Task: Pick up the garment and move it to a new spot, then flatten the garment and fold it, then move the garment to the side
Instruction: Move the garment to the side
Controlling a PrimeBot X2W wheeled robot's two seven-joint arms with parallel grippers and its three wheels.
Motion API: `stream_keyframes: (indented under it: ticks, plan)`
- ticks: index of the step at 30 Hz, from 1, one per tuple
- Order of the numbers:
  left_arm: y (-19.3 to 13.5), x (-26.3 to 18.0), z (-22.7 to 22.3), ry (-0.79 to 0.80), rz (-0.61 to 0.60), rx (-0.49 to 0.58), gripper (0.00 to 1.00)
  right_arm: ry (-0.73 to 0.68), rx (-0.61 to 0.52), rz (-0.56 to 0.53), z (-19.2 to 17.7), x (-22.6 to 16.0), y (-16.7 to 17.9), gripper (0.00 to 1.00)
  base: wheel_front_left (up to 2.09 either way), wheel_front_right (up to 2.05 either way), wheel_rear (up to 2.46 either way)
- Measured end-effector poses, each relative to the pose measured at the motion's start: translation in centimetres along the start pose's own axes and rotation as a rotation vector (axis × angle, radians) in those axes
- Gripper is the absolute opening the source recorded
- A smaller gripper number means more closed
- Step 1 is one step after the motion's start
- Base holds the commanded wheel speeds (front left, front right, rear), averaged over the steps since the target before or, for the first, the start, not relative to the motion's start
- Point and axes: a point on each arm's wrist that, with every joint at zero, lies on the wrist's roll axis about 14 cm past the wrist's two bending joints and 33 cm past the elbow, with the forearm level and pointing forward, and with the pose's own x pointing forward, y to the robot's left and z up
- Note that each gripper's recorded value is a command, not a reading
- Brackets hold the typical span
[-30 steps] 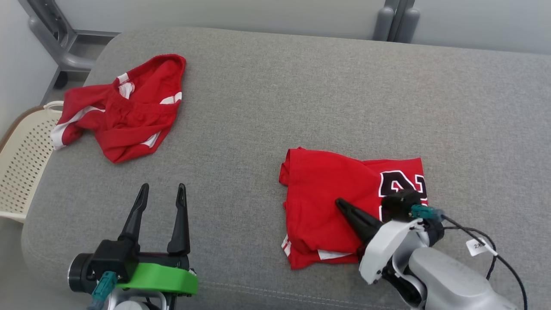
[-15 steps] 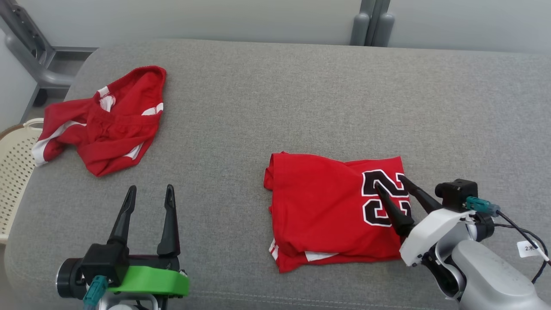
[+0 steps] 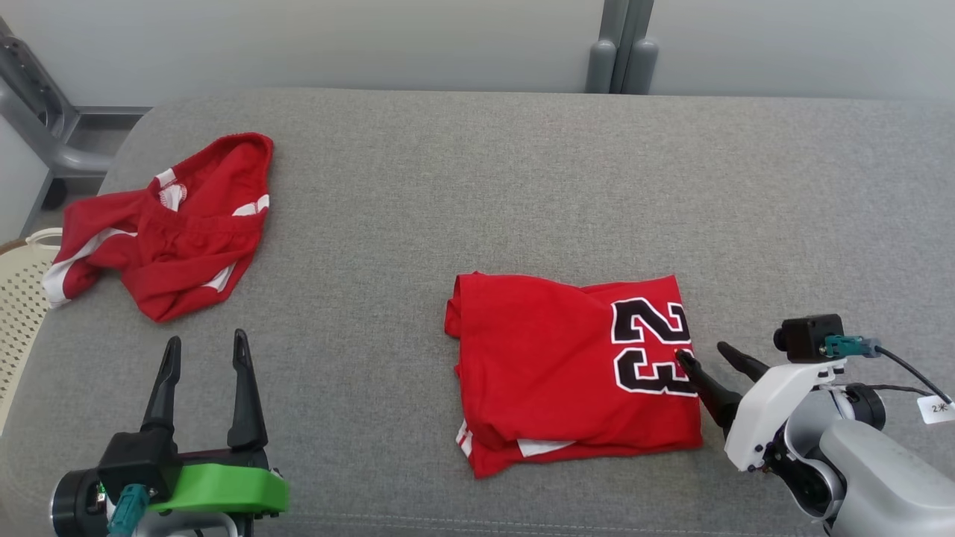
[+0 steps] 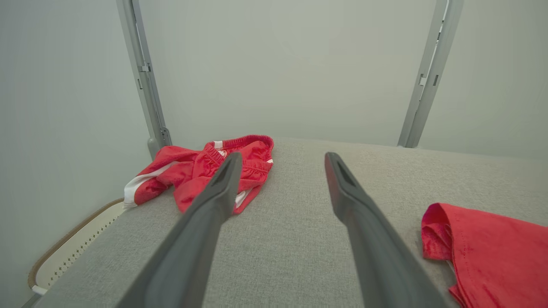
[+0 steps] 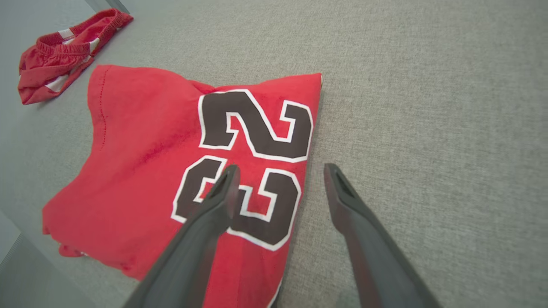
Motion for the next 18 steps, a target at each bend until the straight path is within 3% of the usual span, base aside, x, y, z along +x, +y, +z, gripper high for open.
stream_keyframes:
  ticks: [18]
  plan:
    - [0.6,-0.2,-0.8,0.028,0.018,0.006,1.00,0.184,0.080,-0.006,-1.1,2.7,-0.8,1.00,0.00,0.00,0.00]
